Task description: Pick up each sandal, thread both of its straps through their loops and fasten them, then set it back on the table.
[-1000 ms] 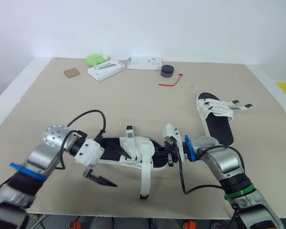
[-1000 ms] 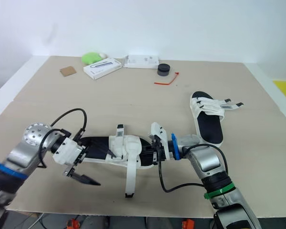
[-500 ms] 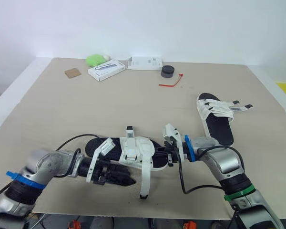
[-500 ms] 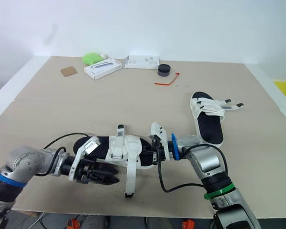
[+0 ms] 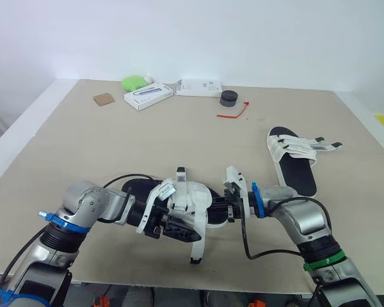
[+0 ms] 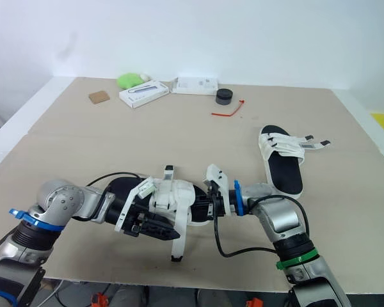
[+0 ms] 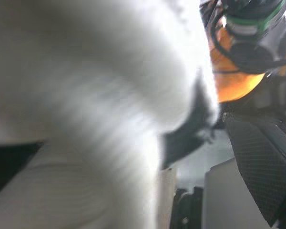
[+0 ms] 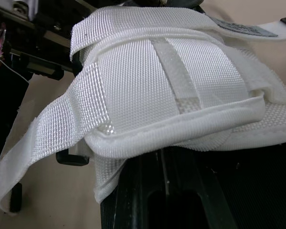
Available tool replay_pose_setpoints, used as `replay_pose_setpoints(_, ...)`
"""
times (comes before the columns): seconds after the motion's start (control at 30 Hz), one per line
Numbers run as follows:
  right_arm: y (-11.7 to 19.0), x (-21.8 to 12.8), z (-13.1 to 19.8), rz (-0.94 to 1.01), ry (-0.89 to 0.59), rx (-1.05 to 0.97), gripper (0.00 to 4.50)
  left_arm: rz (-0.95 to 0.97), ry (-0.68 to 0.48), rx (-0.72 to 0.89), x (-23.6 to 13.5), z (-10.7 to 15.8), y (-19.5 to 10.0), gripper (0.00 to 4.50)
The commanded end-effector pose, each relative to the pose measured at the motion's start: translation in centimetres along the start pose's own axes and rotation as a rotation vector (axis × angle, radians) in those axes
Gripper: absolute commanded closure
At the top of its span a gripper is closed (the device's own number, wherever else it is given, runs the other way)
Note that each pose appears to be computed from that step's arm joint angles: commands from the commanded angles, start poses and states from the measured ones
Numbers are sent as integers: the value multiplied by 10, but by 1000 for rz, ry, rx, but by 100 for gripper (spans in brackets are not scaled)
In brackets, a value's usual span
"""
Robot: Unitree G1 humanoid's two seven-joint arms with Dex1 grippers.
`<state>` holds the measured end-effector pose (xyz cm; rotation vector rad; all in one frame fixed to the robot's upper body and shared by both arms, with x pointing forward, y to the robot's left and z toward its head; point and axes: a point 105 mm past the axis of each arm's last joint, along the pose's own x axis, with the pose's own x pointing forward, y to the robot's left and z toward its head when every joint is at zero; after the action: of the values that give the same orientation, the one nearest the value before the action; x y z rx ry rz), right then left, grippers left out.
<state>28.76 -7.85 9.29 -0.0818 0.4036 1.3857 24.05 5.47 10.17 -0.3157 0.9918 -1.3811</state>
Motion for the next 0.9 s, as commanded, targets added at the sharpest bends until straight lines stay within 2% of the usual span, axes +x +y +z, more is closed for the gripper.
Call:
replay_pose_setpoints(0.03, 9, 14, -24, 51, 67, 74, 450, 55, -16, 62, 3, 14, 2, 27)
replay_pose_setpoints(0.13, 8, 16, -22, 56, 71, 67, 450, 26, -27, 52, 6, 21, -7, 126)
replay_pose_setpoints(0.23, 8, 16, -22, 60, 75, 63, 450, 33, -39, 53, 4, 24, -12, 258)
replay_pose_setpoints(0.27, 8, 16, -22, 62, 75, 62, 450, 49, -44, 53, 2, 24, -12, 283)
replay_pose_setpoints(0.77, 8, 19, -22, 80, 85, 54, 450, 52, -172, -61, -9, 16, -11, 283)
replay_pose_setpoints(0.9, 7, 17, -21, 78, 88, 53, 450, -12, -184, -111, -23, 2, -15, 283)
